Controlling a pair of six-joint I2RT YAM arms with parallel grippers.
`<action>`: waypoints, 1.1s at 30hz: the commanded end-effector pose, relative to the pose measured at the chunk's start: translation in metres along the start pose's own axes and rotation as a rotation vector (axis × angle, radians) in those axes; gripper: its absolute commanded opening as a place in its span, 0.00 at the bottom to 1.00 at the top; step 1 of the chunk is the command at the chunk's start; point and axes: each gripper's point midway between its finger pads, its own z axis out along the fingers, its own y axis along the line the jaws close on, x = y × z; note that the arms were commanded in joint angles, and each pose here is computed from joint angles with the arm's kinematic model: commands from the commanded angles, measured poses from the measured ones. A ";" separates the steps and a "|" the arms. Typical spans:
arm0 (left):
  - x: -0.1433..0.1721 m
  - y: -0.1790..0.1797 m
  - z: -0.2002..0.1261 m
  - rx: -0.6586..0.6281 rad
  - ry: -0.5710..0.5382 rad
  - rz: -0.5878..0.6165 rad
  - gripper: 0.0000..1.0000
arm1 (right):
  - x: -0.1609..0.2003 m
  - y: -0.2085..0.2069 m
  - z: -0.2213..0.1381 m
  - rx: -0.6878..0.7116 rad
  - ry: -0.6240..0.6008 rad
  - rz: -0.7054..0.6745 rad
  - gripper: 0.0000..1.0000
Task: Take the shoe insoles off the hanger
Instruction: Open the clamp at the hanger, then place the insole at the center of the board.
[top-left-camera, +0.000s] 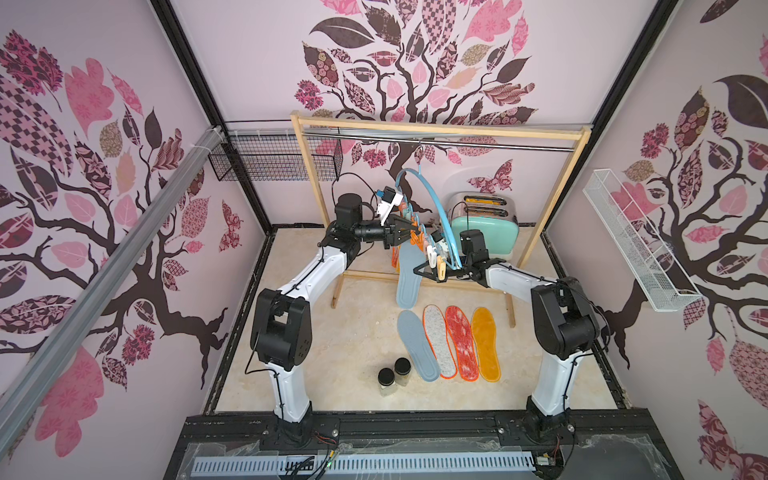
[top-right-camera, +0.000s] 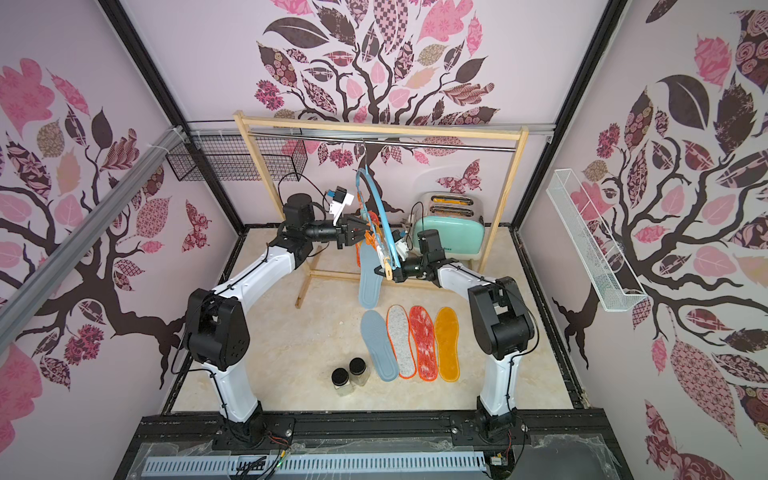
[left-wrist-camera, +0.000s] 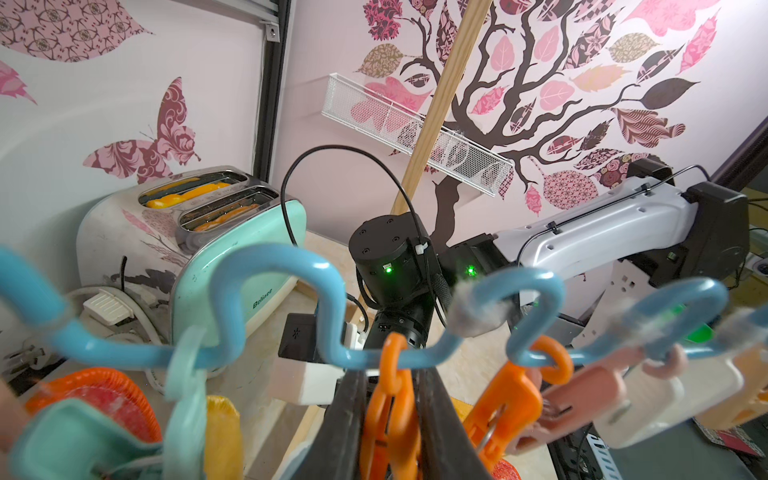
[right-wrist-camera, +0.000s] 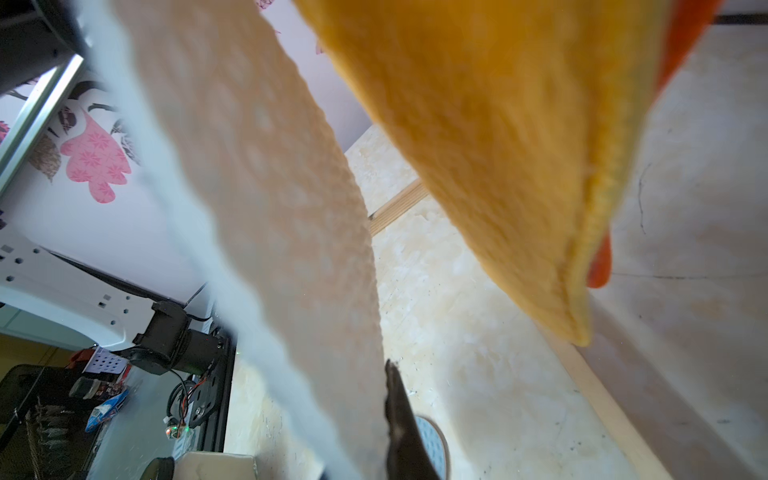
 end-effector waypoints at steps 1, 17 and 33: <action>-0.005 -0.012 -0.004 -0.003 -0.001 0.028 0.15 | -0.005 0.010 -0.015 0.078 -0.014 0.031 0.01; -0.002 -0.006 -0.005 -0.041 -0.005 0.009 0.14 | 0.037 0.014 -0.068 0.403 0.010 0.304 0.02; 0.004 0.002 -0.006 -0.087 0.008 -0.025 0.14 | 0.113 0.037 -0.194 1.035 0.189 0.543 0.00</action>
